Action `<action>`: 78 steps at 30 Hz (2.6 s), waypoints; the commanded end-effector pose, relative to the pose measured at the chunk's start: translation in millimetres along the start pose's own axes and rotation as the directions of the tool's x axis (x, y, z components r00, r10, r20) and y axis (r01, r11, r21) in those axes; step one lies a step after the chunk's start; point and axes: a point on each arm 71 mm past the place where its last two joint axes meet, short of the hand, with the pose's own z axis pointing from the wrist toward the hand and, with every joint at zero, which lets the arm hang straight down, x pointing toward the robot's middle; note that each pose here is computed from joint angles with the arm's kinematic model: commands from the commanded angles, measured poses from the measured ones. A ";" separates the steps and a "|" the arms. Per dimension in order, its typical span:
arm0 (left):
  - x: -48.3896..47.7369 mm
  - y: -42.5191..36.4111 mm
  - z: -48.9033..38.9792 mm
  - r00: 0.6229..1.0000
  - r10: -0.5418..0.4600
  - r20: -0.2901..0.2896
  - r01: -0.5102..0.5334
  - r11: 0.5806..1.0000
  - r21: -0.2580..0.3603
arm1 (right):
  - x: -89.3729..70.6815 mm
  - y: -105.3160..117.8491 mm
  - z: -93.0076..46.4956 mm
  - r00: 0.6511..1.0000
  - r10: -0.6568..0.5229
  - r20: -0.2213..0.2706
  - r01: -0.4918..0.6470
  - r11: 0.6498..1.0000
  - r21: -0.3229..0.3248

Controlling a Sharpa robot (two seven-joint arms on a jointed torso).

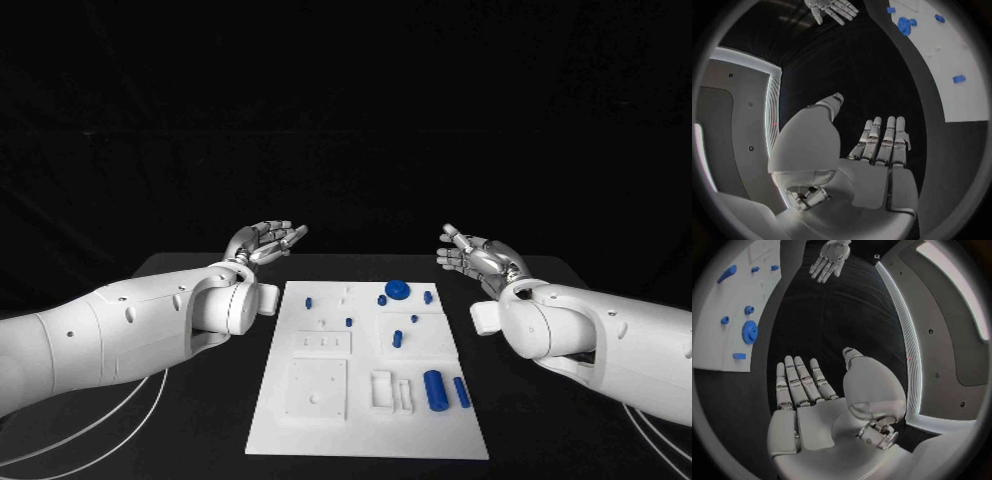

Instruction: Assemble the parts on the task board

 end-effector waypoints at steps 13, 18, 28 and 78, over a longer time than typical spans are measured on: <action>1.4 0.4 -3.4 0.988 -0.068 -0.141 0.057 0.995 -0.080 | -25.4 15.7 26.7 0.826 -0.555 -0.097 0.540 0.829 -0.146; -1.0 -0.4 -5.3 0.985 -0.071 -0.157 0.060 0.996 -0.071 | -23.2 21.7 31.7 0.687 -0.725 -0.054 0.692 0.675 -0.254; 0.1 -12.8 -9.2 0.964 -0.106 -0.244 0.099 0.994 -0.043 | -9.7 31.2 41.4 0.532 -0.841 -0.097 0.785 0.533 -0.316; 0.0 -65.8 -40.2 0.927 -0.160 -0.339 0.184 0.982 0.040 | 68.9 80.6 40.9 -0.050 -0.997 0.056 0.869 -0.071 -0.489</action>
